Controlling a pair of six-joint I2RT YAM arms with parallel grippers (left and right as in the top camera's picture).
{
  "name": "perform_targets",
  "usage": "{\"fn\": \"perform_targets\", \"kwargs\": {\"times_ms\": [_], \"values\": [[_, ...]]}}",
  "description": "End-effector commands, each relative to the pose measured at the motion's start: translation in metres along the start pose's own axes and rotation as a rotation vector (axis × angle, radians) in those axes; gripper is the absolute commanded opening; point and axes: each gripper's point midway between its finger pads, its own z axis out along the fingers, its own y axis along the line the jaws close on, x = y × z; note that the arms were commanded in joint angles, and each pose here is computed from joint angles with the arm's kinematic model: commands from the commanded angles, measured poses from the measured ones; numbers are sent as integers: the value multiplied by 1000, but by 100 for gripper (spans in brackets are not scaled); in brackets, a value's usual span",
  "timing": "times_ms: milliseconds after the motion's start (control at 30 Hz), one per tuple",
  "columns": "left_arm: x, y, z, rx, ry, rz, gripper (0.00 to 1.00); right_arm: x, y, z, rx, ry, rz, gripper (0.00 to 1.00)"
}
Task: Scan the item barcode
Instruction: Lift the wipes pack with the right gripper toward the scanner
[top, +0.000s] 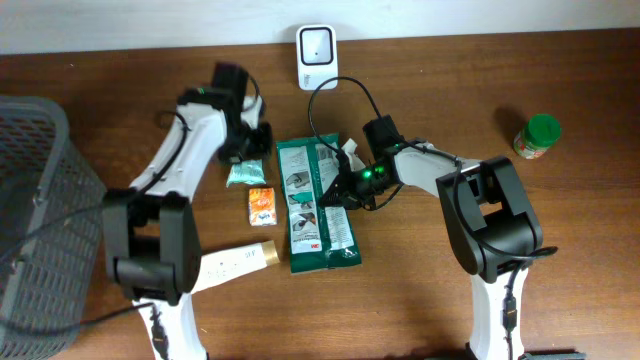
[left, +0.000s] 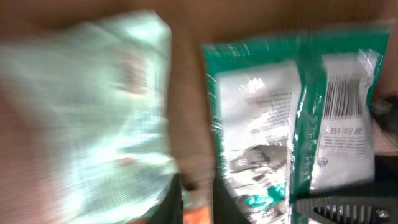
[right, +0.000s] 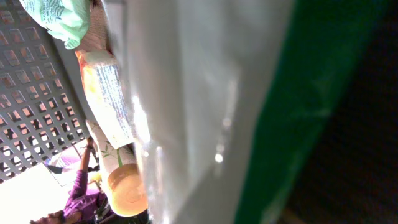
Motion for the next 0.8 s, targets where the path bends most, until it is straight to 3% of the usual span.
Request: {"fn": "perform_targets", "kwargs": {"times_ms": [0, 100, 200, 767], "values": [[-42, 41, -92, -327, -230, 31, 38, 4, -16, 4, 42, 8, 11, 4], [-47, 60, -121, -460, -292, 15, 61, 4, -16, 4, 42, 8, 4, 4], [-46, 61, -122, -467, -291, 14, 99, 4, -16, 4, 41, 7, 2, 4], [-46, 60, -122, -467, -290, 15, 99, 4, 2, -10, 13, -7, -88, 4]]}}
